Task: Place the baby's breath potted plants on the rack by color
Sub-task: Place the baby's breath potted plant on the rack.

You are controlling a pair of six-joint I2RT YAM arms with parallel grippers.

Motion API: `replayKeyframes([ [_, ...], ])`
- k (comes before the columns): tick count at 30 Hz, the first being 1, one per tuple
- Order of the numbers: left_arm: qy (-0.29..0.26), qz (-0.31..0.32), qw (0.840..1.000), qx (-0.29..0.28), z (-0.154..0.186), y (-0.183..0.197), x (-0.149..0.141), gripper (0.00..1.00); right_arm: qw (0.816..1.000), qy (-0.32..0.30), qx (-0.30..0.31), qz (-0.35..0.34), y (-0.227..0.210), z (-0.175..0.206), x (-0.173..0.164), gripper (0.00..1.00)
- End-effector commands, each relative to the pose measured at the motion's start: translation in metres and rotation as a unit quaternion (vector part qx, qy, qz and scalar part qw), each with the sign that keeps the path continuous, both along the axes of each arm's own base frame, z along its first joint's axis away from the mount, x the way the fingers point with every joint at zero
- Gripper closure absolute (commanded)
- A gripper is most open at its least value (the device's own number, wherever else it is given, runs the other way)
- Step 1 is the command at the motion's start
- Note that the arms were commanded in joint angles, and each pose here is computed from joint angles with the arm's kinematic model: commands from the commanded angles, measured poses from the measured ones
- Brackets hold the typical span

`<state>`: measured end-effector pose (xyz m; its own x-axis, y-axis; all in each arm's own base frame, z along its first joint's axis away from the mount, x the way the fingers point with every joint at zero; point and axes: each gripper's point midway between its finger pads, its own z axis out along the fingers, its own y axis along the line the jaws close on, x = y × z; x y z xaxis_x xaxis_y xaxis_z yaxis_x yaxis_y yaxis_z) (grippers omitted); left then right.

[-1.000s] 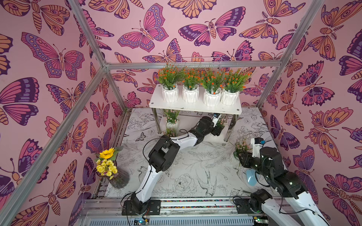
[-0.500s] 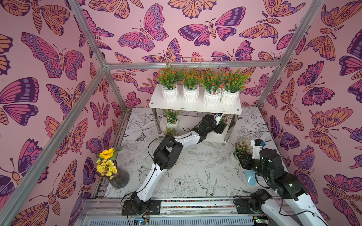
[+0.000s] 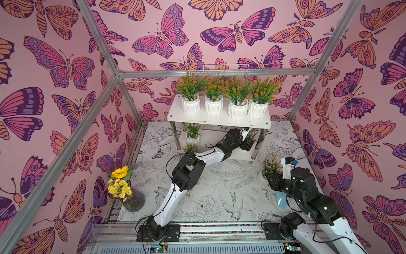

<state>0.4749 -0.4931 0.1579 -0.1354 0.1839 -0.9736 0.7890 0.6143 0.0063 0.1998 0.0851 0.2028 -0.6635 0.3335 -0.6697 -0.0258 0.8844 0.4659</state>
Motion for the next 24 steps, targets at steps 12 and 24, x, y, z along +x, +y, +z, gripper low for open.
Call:
replayKeyframes([
  [12,-0.047,0.027,0.999,0.008,0.029,0.044,-0.035,0.00,1.000,-0.012,0.004,0.001,0.003,0.006,0.008,0.68],
  [24,-0.015,0.054,0.998,0.003,0.036,0.093,-0.074,0.00,0.999,-0.016,0.006,0.034,0.022,0.008,0.031,0.67],
])
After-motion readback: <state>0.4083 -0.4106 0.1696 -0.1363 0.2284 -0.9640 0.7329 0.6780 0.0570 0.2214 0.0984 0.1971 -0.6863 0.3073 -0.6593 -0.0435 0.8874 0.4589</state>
